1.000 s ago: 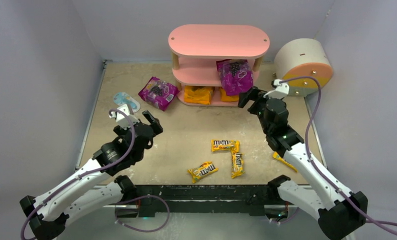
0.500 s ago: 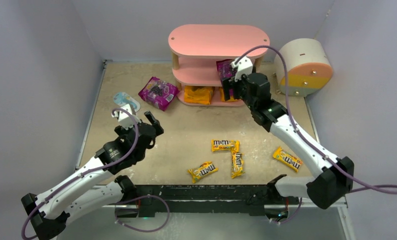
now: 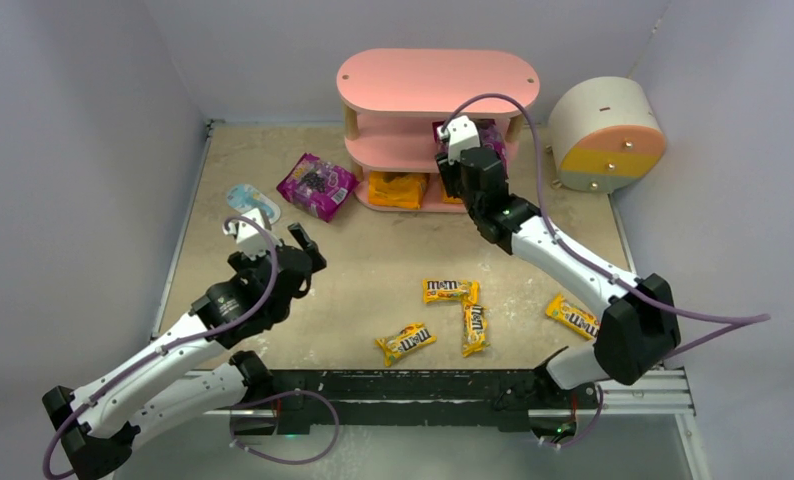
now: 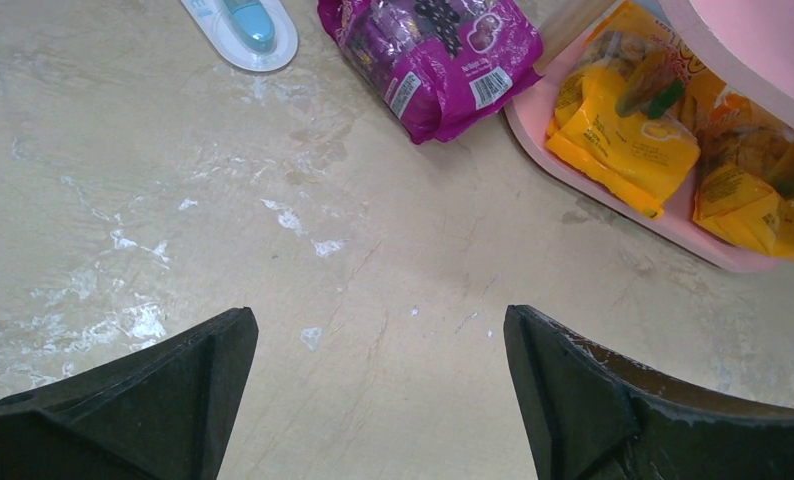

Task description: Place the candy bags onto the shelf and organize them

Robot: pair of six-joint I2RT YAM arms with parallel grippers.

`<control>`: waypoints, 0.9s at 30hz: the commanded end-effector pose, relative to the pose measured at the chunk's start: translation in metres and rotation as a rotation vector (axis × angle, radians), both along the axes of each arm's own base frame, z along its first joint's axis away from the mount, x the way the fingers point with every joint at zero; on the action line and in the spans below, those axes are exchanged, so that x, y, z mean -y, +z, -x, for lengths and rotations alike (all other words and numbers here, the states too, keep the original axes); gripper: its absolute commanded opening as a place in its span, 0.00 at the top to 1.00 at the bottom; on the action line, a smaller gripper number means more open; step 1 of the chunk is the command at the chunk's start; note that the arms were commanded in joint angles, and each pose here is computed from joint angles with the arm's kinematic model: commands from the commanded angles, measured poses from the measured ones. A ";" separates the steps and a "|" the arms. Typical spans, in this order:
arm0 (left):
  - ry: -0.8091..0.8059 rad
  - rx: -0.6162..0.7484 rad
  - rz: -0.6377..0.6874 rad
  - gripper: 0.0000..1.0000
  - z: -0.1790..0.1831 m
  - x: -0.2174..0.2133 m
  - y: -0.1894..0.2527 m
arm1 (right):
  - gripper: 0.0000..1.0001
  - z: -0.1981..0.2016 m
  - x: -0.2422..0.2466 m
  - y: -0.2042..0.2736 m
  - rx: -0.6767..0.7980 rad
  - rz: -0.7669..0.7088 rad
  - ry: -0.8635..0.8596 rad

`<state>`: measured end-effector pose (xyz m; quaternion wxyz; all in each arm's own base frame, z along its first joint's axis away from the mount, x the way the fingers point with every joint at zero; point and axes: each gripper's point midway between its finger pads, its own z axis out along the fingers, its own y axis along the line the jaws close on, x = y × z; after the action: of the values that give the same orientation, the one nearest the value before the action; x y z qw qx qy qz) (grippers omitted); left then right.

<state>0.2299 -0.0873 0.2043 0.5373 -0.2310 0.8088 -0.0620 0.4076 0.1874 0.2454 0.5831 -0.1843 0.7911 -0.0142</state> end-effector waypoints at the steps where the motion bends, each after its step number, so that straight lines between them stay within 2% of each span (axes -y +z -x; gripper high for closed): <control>1: 0.041 0.036 0.028 0.00 -0.001 -0.007 0.014 | 0.58 -0.019 0.006 0.032 0.119 -0.051 -0.105; 5: 0.046 0.044 0.038 0.00 0.000 -0.009 0.016 | 0.89 -0.027 0.011 0.035 0.159 -0.101 -0.182; 9: 0.045 0.043 0.033 0.00 0.001 -0.010 0.016 | 1.00 -0.035 0.015 0.036 0.204 -0.134 -0.235; 16: 0.058 0.040 0.032 0.00 0.003 -0.014 0.014 | 1.00 -0.055 0.023 0.047 0.314 -0.092 -0.304; 27: 0.075 0.037 0.034 0.00 0.007 -0.020 0.012 | 1.00 -0.082 0.048 0.042 0.355 0.036 -0.391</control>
<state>0.2221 -0.0743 0.2064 0.5395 -0.2505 0.8016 -0.0595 0.4776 0.1631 0.2483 0.6612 -0.0813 0.7323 -0.1415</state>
